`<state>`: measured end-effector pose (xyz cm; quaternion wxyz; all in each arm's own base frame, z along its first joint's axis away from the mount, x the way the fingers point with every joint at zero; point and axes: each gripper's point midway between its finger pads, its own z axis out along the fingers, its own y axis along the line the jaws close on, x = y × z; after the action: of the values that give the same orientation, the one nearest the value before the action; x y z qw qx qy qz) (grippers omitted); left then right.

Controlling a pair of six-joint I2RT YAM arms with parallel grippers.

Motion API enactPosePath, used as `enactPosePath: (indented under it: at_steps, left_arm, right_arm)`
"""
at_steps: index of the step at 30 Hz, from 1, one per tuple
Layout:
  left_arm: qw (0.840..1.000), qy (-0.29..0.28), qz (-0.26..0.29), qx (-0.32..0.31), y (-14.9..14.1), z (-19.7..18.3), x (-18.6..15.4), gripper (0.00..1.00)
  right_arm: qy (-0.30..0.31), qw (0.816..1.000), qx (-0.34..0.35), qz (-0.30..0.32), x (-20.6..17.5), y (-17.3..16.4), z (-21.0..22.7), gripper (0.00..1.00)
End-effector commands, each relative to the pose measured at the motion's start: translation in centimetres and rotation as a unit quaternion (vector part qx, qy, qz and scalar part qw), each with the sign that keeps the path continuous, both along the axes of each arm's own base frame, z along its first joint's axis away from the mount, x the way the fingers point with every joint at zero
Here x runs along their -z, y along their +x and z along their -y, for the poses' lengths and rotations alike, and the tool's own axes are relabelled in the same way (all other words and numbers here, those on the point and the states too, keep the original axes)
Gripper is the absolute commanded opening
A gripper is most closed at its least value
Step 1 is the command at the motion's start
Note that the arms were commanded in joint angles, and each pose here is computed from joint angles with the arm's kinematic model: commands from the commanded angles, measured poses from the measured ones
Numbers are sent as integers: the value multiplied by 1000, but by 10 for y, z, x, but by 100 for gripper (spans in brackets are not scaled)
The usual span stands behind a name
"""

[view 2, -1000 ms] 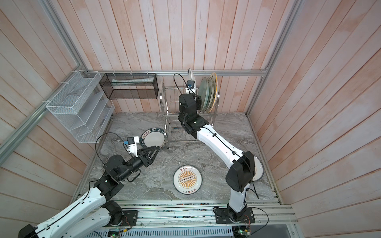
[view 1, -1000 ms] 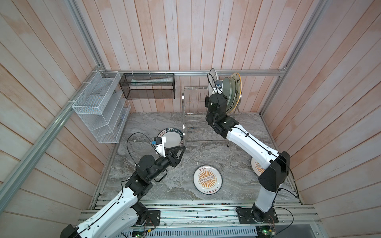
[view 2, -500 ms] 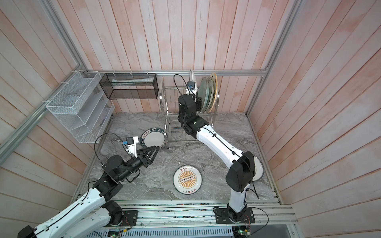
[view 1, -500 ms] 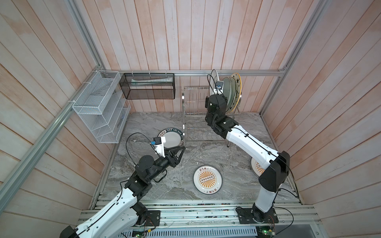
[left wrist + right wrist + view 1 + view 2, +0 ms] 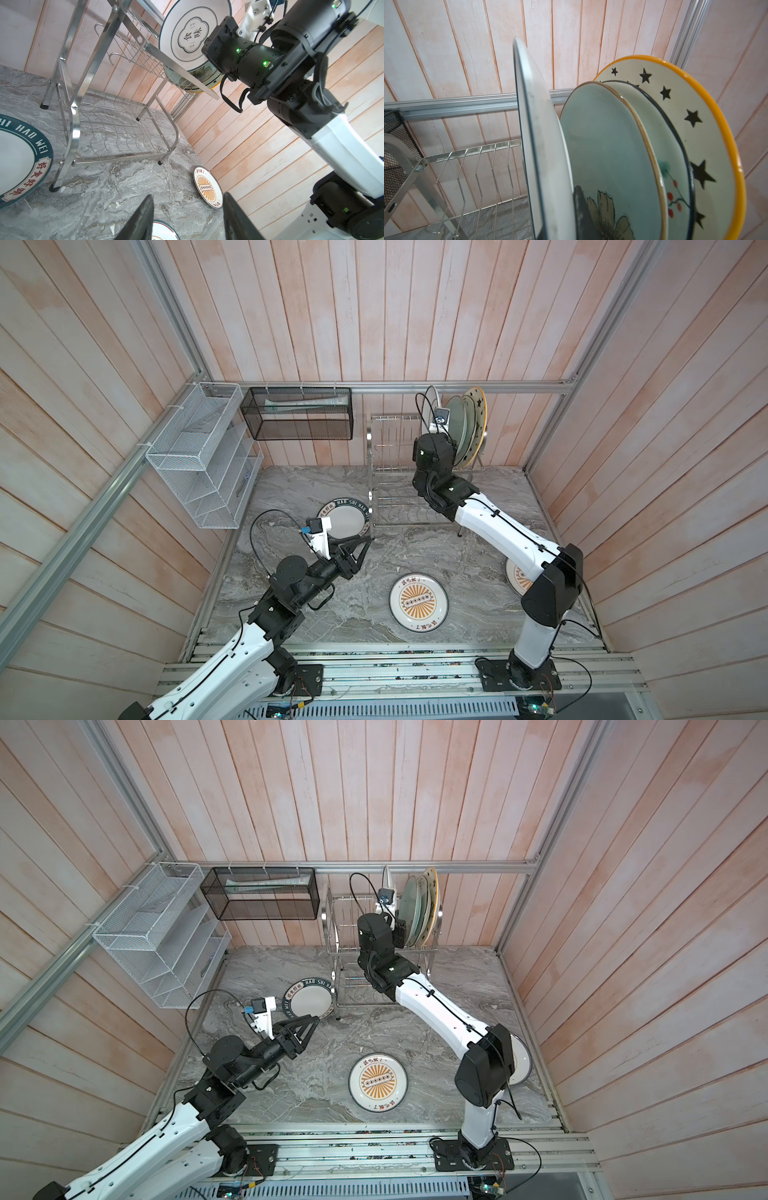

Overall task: Load plates into a dish rack
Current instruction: Place the plate on the dish rack.

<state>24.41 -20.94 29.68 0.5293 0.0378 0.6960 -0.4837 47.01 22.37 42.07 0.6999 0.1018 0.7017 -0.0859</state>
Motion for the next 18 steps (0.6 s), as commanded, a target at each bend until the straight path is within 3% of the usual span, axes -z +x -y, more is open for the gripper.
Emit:
enactPosePath:
  at_steps: [1,18]
  left_arm:
    - [1000,14,-2,-3,-1,-1,9,54]
    - [1000,15,-2,-5,0,-1,10,54]
  right_arm:
    - [16,1000,10,8,0,-1,1,0]
    - [13,1000,7,-5,13,2,-3,0]
